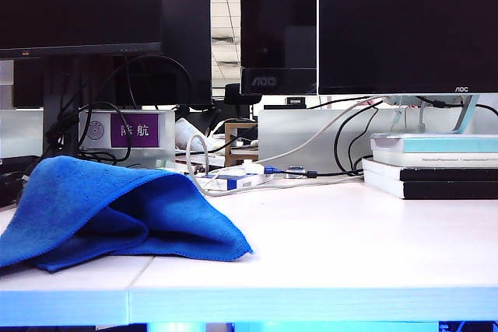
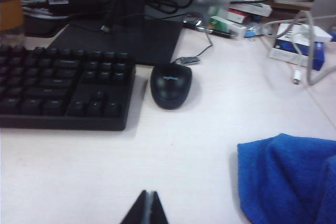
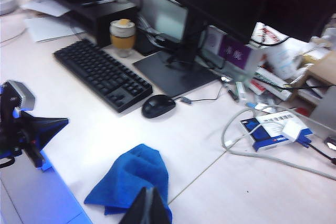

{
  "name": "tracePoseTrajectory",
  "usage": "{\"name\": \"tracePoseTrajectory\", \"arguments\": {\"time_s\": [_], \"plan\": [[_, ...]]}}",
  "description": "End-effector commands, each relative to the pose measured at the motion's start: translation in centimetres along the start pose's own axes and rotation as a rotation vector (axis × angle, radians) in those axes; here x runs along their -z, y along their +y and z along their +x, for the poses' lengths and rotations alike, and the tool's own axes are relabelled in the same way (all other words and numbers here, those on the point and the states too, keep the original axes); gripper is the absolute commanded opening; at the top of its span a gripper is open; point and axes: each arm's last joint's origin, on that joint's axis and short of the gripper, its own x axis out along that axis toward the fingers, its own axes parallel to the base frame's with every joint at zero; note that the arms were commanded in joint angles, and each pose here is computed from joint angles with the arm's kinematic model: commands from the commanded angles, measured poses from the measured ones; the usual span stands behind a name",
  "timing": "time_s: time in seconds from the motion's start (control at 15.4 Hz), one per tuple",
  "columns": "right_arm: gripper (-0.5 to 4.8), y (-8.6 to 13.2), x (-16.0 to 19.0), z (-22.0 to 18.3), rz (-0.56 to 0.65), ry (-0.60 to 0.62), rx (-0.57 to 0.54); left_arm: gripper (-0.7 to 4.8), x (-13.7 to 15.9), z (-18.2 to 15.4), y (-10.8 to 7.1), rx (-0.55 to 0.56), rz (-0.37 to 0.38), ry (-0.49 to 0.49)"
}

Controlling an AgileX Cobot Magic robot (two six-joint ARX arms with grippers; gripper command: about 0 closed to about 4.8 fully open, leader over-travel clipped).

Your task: Wipe the table from right to left using the rag.

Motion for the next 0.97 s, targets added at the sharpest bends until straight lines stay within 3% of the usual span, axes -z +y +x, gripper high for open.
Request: {"name": "tracePoseTrajectory", "arguments": {"time_s": [0.06,0.39,0.78,0.97], "plan": [[-0.01,0.2,-0.5,0.3,-0.003,-0.037,0.026,-0.02,0.2,0.0,-0.9,0.088,0.014,0.012],[-0.01,-0.2,-1.5,-0.6,0.055,-0.133,-0.010,-0.02,0.2,0.0,-1.0,0.103,0.016,0.013],[-0.01,-1.6,-2.0,-2.7,0.112,-0.214,0.025,-0.02,0.2,0.0,-1.0,0.103,0.016,0.013],[-0.01,-2.7,-3.9,-2.8,0.152,-0.404,0.022,-0.02,0.2,0.0,-1.0,0.103,0.016,0.013]]}}
